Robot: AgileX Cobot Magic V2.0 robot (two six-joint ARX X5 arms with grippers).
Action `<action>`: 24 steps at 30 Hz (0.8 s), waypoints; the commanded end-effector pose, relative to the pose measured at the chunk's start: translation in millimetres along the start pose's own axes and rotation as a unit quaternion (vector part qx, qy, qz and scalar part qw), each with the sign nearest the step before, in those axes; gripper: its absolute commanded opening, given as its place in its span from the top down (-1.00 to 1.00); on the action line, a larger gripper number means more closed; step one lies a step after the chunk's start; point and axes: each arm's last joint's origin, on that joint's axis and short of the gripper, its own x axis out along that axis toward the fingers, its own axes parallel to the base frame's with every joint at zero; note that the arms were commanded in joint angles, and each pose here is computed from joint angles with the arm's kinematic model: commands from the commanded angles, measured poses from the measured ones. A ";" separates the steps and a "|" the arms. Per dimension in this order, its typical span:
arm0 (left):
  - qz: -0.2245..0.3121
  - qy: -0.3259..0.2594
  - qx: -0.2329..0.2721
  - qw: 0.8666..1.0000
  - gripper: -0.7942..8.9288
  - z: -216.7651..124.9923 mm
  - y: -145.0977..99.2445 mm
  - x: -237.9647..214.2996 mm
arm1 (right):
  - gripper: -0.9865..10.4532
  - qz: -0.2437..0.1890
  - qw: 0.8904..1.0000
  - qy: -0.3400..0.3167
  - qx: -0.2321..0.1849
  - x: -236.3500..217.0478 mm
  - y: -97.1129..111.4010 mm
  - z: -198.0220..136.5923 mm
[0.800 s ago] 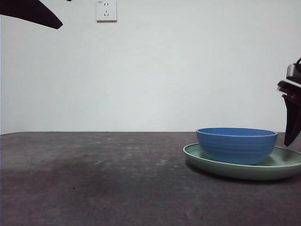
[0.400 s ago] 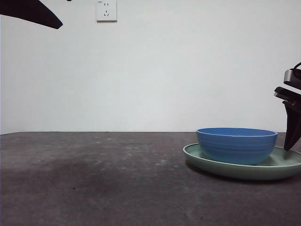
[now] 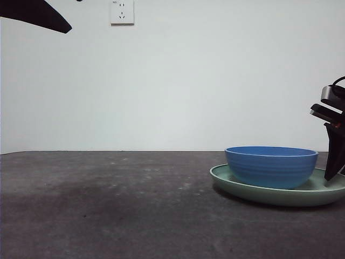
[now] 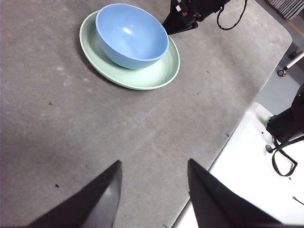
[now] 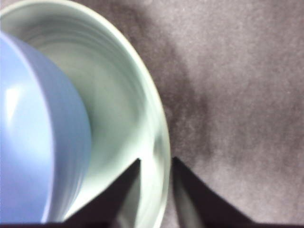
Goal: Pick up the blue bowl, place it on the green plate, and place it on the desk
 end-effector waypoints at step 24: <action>-0.004 0.007 -0.003 1.000 0.38 1.1 -1.6 -1.0 | 0.81 0.072 0.991 -0.108 -0.018 -57.8 40.0 6.5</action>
